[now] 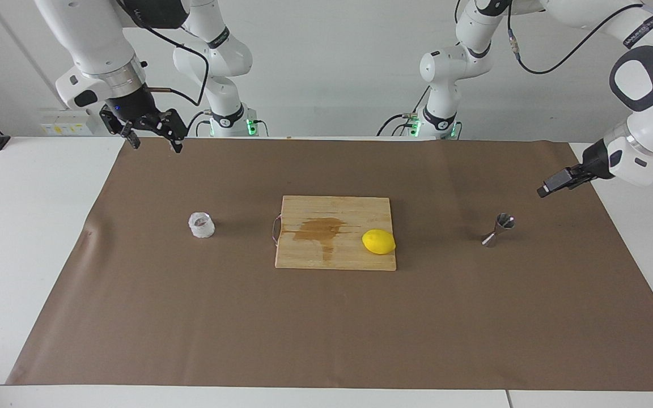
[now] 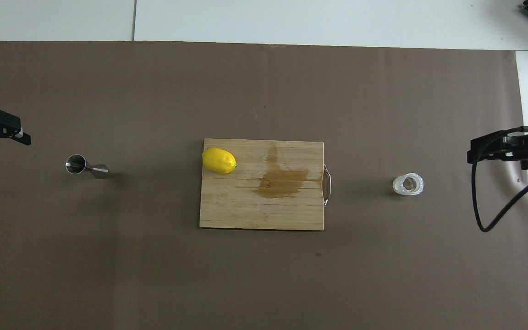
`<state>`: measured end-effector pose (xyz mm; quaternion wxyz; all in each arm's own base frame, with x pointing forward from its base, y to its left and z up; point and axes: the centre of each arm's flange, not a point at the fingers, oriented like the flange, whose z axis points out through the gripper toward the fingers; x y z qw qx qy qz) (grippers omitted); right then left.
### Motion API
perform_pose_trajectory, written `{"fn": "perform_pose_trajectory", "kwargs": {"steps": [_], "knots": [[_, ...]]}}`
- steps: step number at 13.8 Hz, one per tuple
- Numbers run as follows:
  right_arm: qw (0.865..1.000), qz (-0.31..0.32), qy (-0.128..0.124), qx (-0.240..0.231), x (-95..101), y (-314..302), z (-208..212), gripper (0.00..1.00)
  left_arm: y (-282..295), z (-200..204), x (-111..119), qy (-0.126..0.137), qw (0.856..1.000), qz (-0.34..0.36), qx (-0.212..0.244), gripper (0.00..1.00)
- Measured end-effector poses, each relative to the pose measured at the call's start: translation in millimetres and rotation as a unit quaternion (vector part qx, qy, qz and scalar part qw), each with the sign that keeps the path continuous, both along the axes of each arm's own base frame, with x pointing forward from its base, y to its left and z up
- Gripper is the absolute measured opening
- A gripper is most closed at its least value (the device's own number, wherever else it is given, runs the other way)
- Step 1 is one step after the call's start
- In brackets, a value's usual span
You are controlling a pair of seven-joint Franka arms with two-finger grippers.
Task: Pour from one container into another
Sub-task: 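Move the left gripper open toward the small metal cup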
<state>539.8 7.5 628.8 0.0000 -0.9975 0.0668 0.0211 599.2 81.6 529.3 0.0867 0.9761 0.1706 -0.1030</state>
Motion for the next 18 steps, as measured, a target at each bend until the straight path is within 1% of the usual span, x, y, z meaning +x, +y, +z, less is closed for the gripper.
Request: {"fn": "perform_pose_trajectory", "kwargs": {"steps": [2,4,6,8,10,12,15,16,18], "knots": [[1.0,0.0,0.0,0.0,0.0,0,0,1.0,12,-14,1,0.021,0.998,0.052,-0.011,1.0],[1.0,0.0,0.0,0.0,0.0,0,0,1.0,23,-27,2,0.043,0.992,0.113,-0.031,1.0],[1.0,0.0,0.0,0.0,0.0,0,0,1.0,38,-40,2,0.065,0.981,0.173,-0.054,1.0],[1.0,0.0,0.0,0.0,0.0,0,0,1.0,57,-55,0,0.088,0.965,0.234,-0.083,1.0],[1.0,0.0,0.0,0.0,0.0,0,0,1.0,76,-76,0,0.119,0.939,0.298,-0.127,1.0],[1.0,0.0,0.0,0.0,0.0,0,0,1.0,88,-97,-3,0.147,0.915,0.34,-0.159,1.0],[1.0,0.0,0.0,0.0,0.0,0,0,1.0,97,-128,-8,0.197,0.868,0.406,-0.205,1.0],[1.0,0.0,0.0,0.0,0.0,0,0,1.0,98,-140,-10,0.213,0.855,0.42,-0.217,1.0],[1.0,0.0,0.0,0.0,0.0,0,0,1.0,99,-162,-15,0.243,0.824,0.455,-0.235,1.0]]}}
